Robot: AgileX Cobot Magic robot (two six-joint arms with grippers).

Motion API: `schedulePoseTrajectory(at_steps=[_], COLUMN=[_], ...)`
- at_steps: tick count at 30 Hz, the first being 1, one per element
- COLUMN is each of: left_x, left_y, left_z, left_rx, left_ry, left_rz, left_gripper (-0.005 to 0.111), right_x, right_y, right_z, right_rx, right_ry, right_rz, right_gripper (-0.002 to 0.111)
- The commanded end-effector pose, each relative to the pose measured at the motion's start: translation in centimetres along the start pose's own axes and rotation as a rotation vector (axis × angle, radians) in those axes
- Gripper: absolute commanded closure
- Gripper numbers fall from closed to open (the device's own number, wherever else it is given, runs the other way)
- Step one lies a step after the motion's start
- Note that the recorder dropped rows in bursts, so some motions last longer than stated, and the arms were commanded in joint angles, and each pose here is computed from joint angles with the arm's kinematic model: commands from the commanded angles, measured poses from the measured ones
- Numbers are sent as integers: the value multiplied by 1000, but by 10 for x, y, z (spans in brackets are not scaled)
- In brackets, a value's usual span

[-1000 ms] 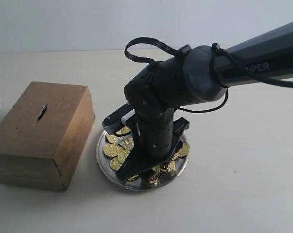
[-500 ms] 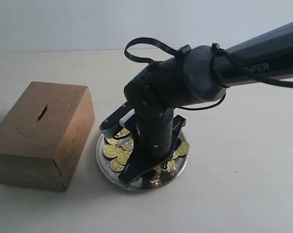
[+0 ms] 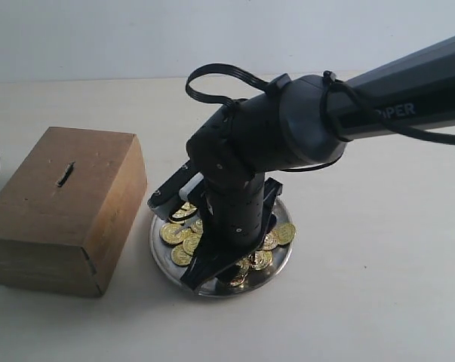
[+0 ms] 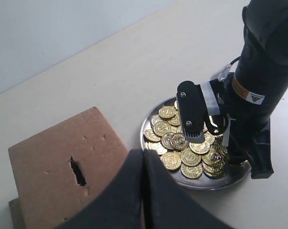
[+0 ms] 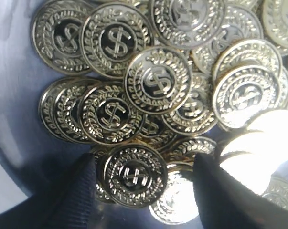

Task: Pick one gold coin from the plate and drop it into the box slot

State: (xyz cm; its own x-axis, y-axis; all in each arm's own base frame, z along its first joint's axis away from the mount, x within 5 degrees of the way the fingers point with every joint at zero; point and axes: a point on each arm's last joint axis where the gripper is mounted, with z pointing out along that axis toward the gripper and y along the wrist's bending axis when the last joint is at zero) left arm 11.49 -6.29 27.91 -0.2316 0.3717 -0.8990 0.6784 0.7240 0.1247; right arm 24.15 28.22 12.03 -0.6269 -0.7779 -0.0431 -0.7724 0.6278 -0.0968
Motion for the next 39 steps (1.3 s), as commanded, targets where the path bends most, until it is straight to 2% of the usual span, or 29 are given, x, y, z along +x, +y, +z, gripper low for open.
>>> schedulePoseTrajectory(at_steps=[1,10,24,30,39], left_x=[-3,-3,-3,-3,-3], left_y=[0,0,0,0,0], left_z=[0,0,0,0,0], left_rx=[3,3,3,3,3], left_ry=[-13,-13,-13,-13,-13], left_rz=[-4,-4,-2,0,0], left_gripper=[107,107,107,107,107], right_x=[-2,-2,3,3,3], right_y=[5,6,8,8,8], right_z=[1,1,12,12,12], right_rx=[-18,-22,-38,-32,-32], right_ry=[-8,-8,70,72,75], right_rz=[-59,-74,-30,-9,-8], right_gripper=[50,55,56,66,72])
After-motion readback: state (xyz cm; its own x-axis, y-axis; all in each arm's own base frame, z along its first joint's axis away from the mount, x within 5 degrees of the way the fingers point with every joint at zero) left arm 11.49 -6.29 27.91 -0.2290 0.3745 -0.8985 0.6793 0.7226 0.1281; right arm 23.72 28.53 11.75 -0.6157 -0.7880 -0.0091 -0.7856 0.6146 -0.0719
